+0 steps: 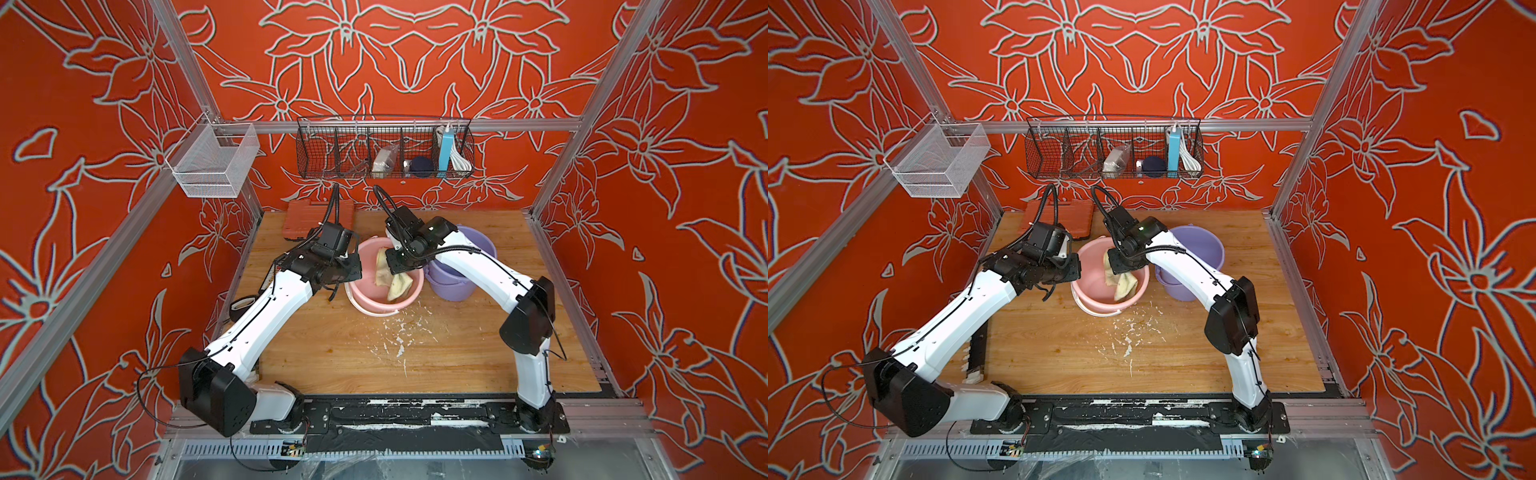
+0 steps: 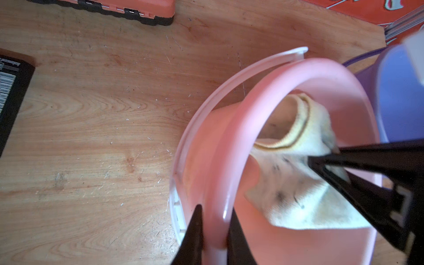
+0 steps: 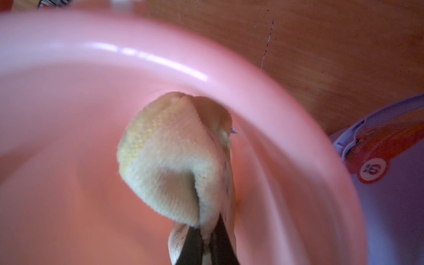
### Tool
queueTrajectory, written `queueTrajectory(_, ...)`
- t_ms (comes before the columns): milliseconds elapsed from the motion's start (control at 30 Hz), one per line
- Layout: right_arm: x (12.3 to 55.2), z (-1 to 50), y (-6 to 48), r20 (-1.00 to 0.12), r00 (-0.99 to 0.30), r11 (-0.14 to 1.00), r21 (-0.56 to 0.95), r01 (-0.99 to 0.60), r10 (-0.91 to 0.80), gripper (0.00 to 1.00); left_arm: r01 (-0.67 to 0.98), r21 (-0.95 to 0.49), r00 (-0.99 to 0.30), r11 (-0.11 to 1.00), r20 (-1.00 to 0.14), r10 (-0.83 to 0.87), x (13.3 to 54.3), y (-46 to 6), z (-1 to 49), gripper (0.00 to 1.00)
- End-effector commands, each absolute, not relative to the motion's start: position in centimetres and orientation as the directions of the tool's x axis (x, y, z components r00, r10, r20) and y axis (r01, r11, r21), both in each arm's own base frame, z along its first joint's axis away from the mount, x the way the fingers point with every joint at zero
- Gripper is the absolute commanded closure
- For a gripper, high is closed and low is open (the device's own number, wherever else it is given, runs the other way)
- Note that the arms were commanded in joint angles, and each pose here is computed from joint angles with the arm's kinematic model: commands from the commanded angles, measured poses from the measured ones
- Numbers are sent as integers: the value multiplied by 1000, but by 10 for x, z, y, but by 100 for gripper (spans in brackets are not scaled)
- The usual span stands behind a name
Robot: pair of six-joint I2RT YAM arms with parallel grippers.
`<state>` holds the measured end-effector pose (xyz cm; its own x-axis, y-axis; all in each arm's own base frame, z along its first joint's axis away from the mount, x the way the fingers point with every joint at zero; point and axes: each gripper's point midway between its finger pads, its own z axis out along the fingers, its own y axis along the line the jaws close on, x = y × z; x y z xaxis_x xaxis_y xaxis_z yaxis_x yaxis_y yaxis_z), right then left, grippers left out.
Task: Wipe the inside of the bucket with a cloth
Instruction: Wipe the dirt from the inside of the bucket.
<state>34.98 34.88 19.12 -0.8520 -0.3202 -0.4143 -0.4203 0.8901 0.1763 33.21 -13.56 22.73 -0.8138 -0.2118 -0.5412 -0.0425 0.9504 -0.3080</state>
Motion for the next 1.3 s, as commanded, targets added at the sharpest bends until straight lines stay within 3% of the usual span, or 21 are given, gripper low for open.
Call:
queueTrajectory(0,371,208,357,-490,-837,907,191,-376,-244,100,13,-415,-806,910,-543,-236,323,-150,259,100)
queueTrajectory(300,371,241,406,-598,-779,806,359,-470,-188,100,9,-506,-867,863,-434,-245,316,-171,244,100)
queueTrajectory(433,347,239,442,-559,-785,673,475,-566,-266,100,3,-492,-866,870,-436,-244,321,-170,237,100)
queueTrajectory(600,328,225,448,-531,-770,604,498,-622,-354,100,7,-478,-853,878,-461,-244,323,-167,242,100)
queueTrajectory(700,338,219,436,-542,-775,676,439,-591,-326,100,0,-476,-860,880,-448,-242,323,-167,239,100)
queueTrajectory(933,384,217,382,-575,-753,869,137,-475,-321,100,-22,-419,-851,908,-468,-237,320,-154,234,100)
queueTrajectory(1267,400,216,308,-482,-740,883,-265,-387,-468,100,-57,-319,-836,946,-503,-220,325,-136,232,100)
